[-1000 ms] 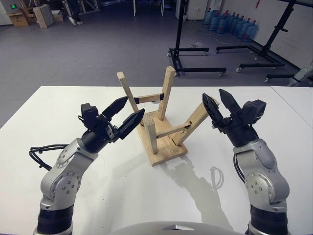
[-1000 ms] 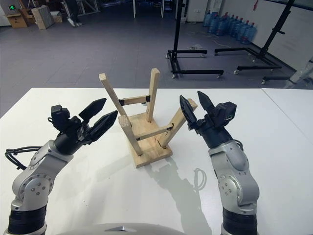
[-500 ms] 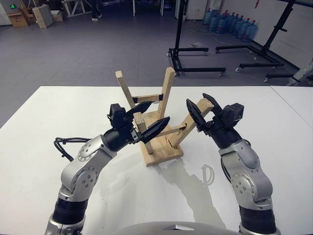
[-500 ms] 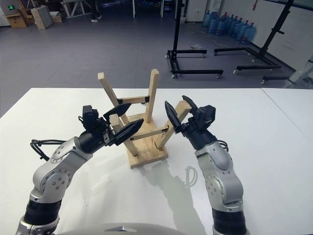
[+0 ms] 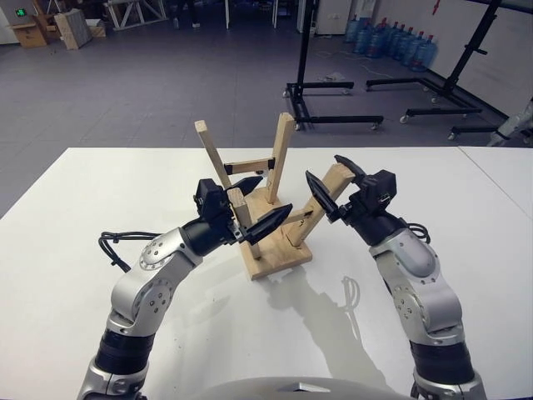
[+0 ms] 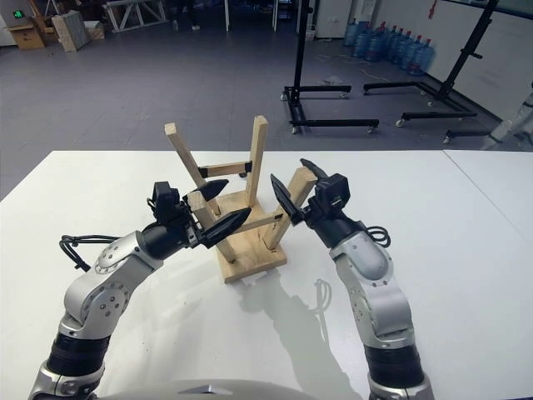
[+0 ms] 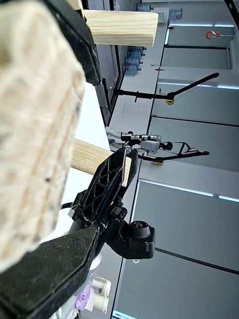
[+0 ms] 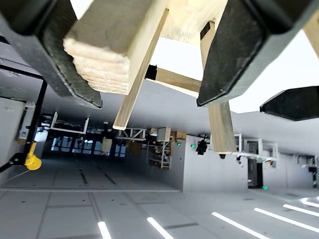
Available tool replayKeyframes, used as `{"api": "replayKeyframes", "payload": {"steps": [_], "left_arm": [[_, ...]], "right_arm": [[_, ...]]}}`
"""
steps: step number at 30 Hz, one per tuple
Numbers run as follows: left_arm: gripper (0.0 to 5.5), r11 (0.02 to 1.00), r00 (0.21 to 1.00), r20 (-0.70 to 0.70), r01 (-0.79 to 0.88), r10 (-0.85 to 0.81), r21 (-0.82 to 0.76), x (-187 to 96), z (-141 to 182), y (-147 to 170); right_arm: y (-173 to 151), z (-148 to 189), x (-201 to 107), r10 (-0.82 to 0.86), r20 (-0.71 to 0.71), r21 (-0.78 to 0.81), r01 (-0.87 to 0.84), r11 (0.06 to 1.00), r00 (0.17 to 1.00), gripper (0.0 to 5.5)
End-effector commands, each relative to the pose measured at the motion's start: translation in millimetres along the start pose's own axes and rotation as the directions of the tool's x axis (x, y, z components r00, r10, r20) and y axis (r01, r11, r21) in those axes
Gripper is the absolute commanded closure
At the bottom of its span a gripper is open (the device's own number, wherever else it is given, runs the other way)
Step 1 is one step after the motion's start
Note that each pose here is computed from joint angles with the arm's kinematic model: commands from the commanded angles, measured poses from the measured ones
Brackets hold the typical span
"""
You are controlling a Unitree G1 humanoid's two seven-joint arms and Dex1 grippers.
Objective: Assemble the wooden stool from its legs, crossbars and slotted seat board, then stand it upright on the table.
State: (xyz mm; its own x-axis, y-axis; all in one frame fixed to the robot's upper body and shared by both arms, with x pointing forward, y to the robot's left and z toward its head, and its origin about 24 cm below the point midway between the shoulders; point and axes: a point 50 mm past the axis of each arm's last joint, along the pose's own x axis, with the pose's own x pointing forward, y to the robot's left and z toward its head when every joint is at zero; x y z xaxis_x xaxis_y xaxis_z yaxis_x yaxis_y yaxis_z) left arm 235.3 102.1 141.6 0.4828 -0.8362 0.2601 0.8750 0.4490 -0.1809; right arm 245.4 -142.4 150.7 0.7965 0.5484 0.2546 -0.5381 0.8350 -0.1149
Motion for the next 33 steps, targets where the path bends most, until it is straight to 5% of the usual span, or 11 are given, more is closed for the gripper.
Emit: {"api": "replayKeyframes", "payload": {"steps": [1,15,21,23,28,33], "left_arm": [[0.36,0.999,0.999,-0.028,0.039,-0.039,0.001,13.6,-2.3,0.2],[0.36,1.0,1.0,-0.029,0.001,-0.001,0.02,7.7,-1.4,5.8],[0.36,1.0,1.0,-0.03,0.002,-0.001,0.031,8.2,0.3,7.1],[0.36,0.999,1.0,-0.03,0.0,0.001,0.033,8.1,0.4,7.2],[0.36,0.999,1.0,-0.031,-0.002,0.003,0.032,8.5,0.4,7.7],[0.36,0.999,0.999,-0.035,-0.004,0.005,0.034,8.5,0.2,8.0]], "right_arm": [[38.6,-6.8,10.2,0.33,-0.008,0.145,-0.326,0.934,0.944,2.02],[-43.2,42.7,1.2,-0.105,0.267,0.221,0.045,0.974,0.958,2.02],[-53.8,28.6,2.2,-0.202,0.19,0.218,0.159,0.963,0.961,2.02],[-35.9,13.9,8.5,-0.144,0.116,0.22,0.116,0.969,0.983,2.02],[41.7,11.5,19.2,0.265,0.138,0.292,-0.295,0.91,0.954,2.02],[34.4,3.2,18.7,0.267,0.07,0.258,-0.276,0.926,0.961,2.02]]}}
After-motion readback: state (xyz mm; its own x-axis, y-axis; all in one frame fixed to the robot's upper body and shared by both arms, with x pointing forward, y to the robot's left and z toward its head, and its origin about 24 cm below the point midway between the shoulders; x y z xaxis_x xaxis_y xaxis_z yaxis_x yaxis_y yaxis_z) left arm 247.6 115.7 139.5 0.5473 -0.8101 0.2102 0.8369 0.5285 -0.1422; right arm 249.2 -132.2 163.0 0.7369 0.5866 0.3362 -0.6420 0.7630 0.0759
